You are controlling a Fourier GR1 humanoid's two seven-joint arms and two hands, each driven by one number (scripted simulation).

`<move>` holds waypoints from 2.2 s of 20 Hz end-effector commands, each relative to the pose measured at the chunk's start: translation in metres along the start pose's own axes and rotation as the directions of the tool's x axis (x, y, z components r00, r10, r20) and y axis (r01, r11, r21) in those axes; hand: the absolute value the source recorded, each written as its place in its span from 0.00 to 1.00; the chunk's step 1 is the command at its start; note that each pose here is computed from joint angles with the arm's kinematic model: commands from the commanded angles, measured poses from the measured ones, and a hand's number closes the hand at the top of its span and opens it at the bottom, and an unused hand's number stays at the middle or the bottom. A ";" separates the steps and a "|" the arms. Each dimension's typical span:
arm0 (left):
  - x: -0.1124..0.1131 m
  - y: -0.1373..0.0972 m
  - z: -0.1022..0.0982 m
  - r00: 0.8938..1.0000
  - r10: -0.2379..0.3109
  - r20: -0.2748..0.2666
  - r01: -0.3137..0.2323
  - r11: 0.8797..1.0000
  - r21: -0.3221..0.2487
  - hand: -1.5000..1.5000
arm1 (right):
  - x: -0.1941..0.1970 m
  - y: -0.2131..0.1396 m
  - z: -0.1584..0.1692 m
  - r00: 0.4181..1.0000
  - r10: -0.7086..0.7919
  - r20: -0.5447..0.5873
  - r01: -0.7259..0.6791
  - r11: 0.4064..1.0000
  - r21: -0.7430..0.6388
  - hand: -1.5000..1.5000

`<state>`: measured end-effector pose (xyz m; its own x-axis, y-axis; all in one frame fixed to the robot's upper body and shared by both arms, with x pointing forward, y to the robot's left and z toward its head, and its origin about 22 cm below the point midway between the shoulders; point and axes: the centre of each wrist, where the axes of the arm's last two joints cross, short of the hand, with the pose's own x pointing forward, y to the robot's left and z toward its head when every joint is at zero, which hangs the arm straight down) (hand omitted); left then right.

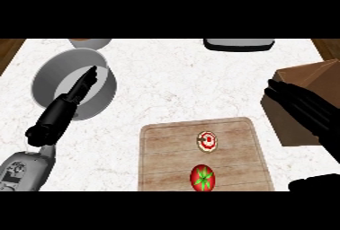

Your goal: Pick the cupcake from the cutting board and place it in the cardboard box

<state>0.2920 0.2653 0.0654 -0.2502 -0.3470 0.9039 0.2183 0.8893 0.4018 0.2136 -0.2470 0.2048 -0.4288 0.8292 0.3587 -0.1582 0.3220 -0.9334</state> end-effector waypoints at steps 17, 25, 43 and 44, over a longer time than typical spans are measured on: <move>0.010 -0.004 -0.003 1.000 0.010 -0.006 -0.010 1.000 -0.008 0.50 | 0.117 0.052 -0.060 0.948 0.267 -0.174 -0.188 0.909 0.371 0.00; -0.002 0.000 0.000 1.000 0.009 -0.001 -0.009 1.000 0.016 0.50 | 0.131 0.089 -0.066 0.916 0.340 -0.211 -0.249 0.898 0.363 0.00; -0.002 0.001 0.013 1.000 -0.006 0.015 0.006 1.000 -0.004 0.50 | 0.099 0.126 -0.096 0.884 0.385 -0.265 -0.268 0.882 0.387 0.00; -0.008 0.017 0.008 1.000 0.005 0.007 -0.005 1.000 0.003 0.50 | 0.093 0.127 -0.088 0.887 0.382 -0.258 -0.261 0.878 0.402 0.00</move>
<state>0.2844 0.2769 0.0629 -0.2536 -0.3444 0.9039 0.2184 0.8900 0.4004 0.2355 -0.0819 0.1278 -0.2546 0.9669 -0.0157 -0.3676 -0.1118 -0.9233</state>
